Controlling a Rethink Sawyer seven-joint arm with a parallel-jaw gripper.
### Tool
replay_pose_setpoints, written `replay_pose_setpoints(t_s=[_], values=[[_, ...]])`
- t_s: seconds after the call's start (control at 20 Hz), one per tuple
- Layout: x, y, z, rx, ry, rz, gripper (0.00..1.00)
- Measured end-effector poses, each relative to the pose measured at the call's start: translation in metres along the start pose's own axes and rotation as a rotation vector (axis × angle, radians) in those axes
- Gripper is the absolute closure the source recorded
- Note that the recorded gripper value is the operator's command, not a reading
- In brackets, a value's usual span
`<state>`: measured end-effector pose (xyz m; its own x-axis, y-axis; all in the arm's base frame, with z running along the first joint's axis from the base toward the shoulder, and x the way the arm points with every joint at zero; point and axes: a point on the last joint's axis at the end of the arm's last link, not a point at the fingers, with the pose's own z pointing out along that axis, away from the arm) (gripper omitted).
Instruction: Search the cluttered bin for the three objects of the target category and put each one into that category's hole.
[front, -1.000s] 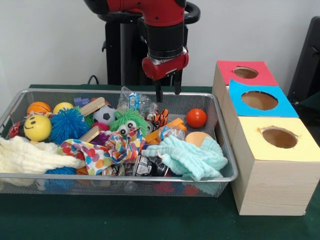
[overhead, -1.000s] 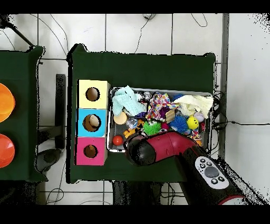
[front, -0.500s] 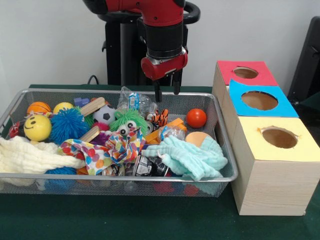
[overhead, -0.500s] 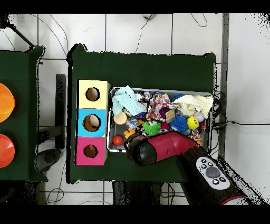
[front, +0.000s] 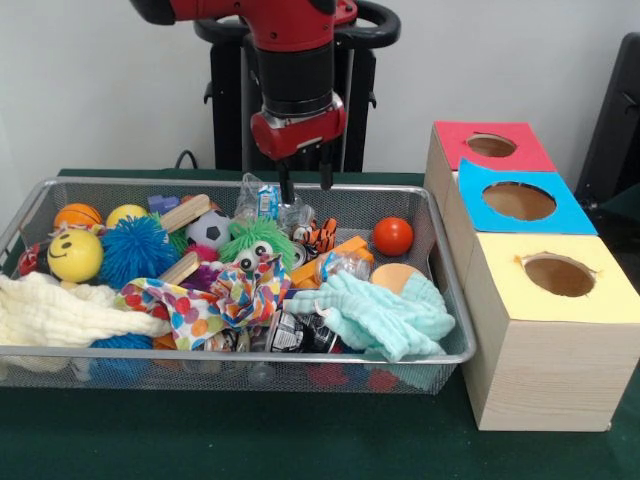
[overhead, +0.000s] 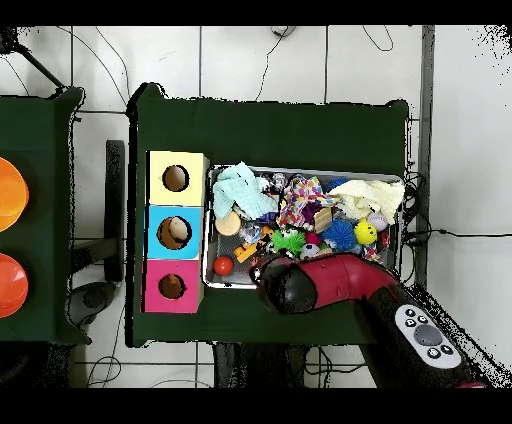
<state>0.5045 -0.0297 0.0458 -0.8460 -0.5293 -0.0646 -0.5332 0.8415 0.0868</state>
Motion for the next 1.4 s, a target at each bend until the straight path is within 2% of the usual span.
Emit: replay_pose_setpoints(t_s=[0.3,1.4], values=[[0.009,-0.012,-0.002,0.002,-0.003,0.03,0.0],[0.009,-0.01,0.0,-0.002,-0.002,0.028,0.0]])
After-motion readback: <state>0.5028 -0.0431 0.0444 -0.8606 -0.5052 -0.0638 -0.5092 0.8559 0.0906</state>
